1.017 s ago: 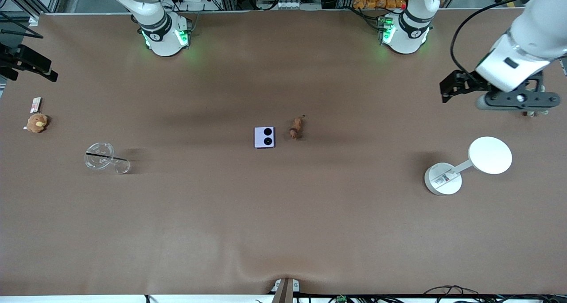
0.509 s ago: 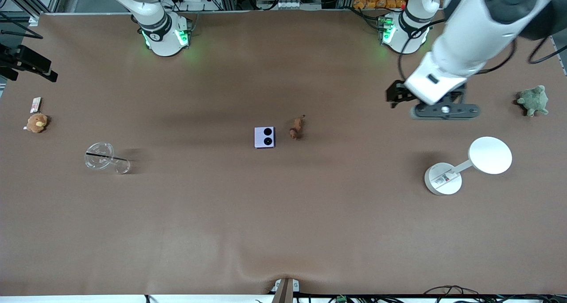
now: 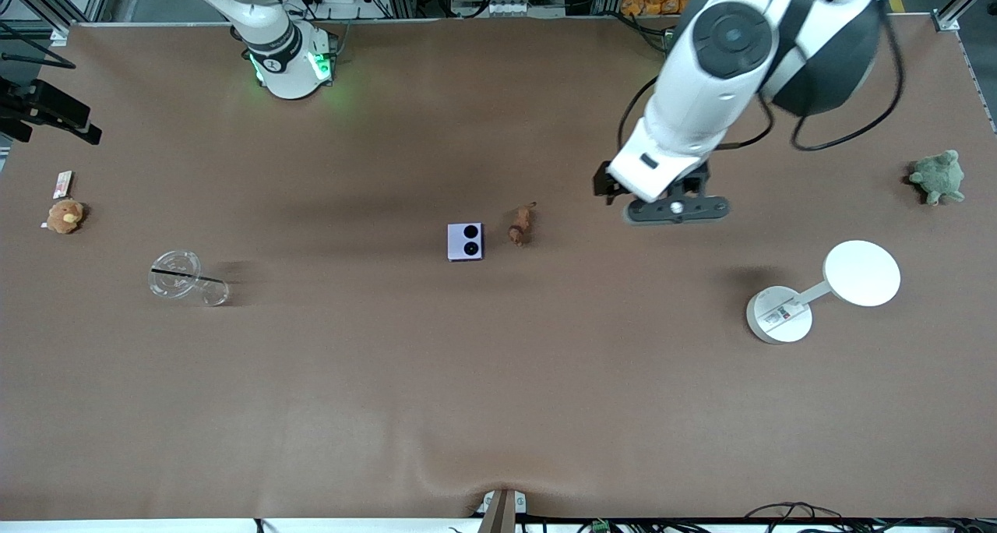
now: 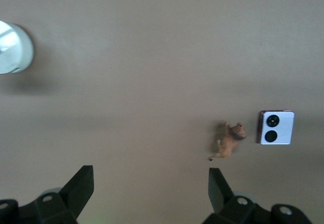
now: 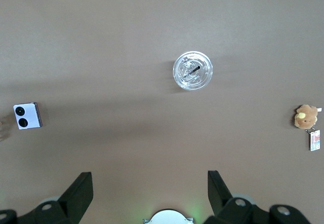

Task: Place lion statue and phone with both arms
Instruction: 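Reach the left gripper over the brown lion statue beside the phone, then close the left gripper on the lion statue and lift it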

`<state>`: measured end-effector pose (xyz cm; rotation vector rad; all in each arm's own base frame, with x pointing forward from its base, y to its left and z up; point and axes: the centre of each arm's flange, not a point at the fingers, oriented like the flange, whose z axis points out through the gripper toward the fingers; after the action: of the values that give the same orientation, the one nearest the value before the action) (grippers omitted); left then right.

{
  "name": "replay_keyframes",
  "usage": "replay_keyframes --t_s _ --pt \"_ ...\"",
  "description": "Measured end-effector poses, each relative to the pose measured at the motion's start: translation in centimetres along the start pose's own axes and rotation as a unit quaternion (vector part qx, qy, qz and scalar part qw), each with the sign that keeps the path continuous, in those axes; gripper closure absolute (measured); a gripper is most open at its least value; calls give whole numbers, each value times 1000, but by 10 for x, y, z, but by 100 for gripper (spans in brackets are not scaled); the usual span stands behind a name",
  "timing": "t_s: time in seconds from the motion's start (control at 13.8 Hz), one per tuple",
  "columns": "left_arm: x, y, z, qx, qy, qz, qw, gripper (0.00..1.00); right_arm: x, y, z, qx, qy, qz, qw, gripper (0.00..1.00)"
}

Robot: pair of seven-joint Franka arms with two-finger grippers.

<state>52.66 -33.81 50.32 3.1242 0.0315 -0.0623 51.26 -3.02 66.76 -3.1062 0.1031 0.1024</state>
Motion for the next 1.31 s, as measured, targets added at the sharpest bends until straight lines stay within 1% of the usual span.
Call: replay_keyframes --t_s 0.15,0.29,0.44,0.73,0.94,1.09,1.31 --pt "0 19 22 -11 -11 9 1000 0 1 0 2 0 -2 0 1000 0" --pt "-7 45 47 -13 -21 27 999 0 3 0 5 0 -5 0 1000 0" --pt "-15 73 71 -20 -19 42 999 0 5 0 7 0 -6 0 1000 0" --pt "-32 119 115 -31 -17 30 999 0 5 0 7 0 -7 0 1000 0" --pt "-46 152 159 -42 -16 14 999 0 5 0 7 0 -7 1 1000 0" --pt "-56 168 196 -35 -14 7 999 0 5 0 7 0 -7 1 1000 0" --pt "-64 180 248 -8 -2 -11 1000 0 5 0 7 0 -7 0 1000 0"
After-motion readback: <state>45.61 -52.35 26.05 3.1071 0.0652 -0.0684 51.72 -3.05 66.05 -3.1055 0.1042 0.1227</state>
